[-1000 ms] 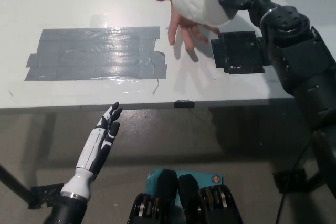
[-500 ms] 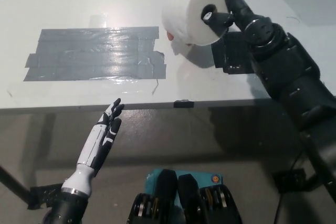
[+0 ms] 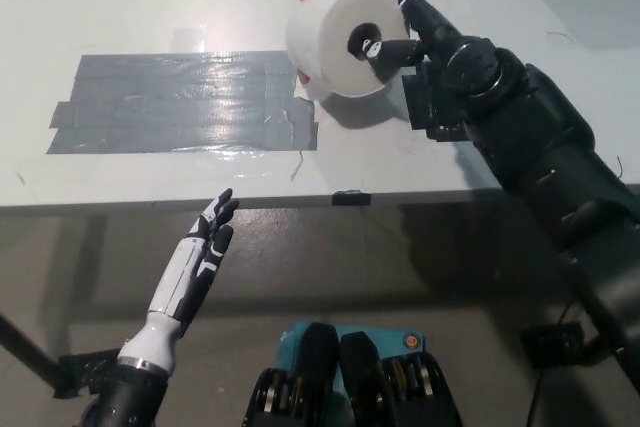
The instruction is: A toilet paper roll is kept on the black spot on the desk infront of the robot and the robot inserts its right thumb into the hole in the centre to grab the roll. Then it passes the roll to a person.
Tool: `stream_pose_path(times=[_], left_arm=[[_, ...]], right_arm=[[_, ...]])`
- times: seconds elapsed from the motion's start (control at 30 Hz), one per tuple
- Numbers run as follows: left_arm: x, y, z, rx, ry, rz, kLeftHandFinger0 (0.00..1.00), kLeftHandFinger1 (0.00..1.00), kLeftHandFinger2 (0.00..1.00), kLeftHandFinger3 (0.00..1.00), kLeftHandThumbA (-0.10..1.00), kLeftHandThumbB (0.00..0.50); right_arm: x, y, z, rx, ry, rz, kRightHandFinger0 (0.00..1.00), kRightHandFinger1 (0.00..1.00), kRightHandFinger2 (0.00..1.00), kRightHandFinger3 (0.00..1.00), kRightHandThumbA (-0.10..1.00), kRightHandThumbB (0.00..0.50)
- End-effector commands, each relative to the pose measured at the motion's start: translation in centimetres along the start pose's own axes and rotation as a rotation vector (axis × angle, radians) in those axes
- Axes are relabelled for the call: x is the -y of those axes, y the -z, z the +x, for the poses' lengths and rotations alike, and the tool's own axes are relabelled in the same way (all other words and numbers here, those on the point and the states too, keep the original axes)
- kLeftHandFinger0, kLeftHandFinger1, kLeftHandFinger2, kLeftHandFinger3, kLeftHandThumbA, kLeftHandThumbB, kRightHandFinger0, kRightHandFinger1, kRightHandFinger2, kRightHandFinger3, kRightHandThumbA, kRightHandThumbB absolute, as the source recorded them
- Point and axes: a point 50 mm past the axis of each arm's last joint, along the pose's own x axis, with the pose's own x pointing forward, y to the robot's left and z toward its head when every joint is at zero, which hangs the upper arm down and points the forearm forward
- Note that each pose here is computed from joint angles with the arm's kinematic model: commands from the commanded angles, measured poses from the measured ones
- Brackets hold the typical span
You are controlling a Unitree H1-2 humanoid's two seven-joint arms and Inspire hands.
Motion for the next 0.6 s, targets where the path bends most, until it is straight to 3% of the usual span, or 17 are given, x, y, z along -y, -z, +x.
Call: stream_pose_path(times=[0.0, 0.07, 0.17, 0.2, 0.23, 0.37, 0.57], left_arm=[[-0.5, -1.3, 0.4, 0.052, 0.006, 0.008, 1.00, 1.00, 1.00, 1.00, 1.00, 0.117], [-0.6, -1.3, 0.5, 0.056, 0.007, 0.013, 1.00, 1.00, 1.00, 1.00, 1.00, 0.113], [-0.7, -1.2, 0.5, 0.059, 0.004, 0.017, 1.00, 1.00, 1.00, 1.00, 1.00, 0.119], [-0.6, -1.1, 0.5, 0.056, 0.005, 0.015, 1.00, 1.00, 1.00, 1.00, 1.00, 0.128], [-0.6, -1.0, 0.5, 0.051, 0.005, 0.016, 1.00, 1.00, 1.00, 1.00, 1.00, 0.130], [-0.7, -1.0, 0.4, 0.055, -0.002, 0.023, 1.00, 1.00, 1.00, 1.00, 1.00, 0.117], [-0.6, -0.7, 0.3, 0.051, -0.005, 0.018, 1.00, 1.00, 1.00, 1.00, 1.00, 0.105]], right_arm=[[6.3, -3.9, -0.8, 0.100, 0.013, 0.011, 1.00, 1.00, 1.00, 1.00, 0.69, 0.473], [8.1, -4.4, -1.7, 0.153, 0.022, 0.089, 1.00, 1.00, 1.00, 1.00, 0.67, 0.486], [11.2, -5.7, -3.7, 0.241, 0.078, 0.165, 1.00, 1.00, 1.00, 1.00, 0.73, 0.497], [12.4, -6.2, -4.7, 0.278, 0.111, 0.130, 1.00, 1.00, 1.00, 1.00, 0.85, 0.500], [13.4, -6.6, -5.7, 0.307, 0.130, 0.119, 1.00, 1.00, 1.00, 1.00, 0.86, 0.455], [15.6, -7.3, -9.1, 0.388, 0.220, 0.154, 1.00, 1.00, 1.00, 1.00, 0.85, 0.500], [16.2, -6.2, -14.3, 0.490, 0.319, 0.145, 1.00, 1.00, 1.00, 1.00, 0.85, 0.490]])
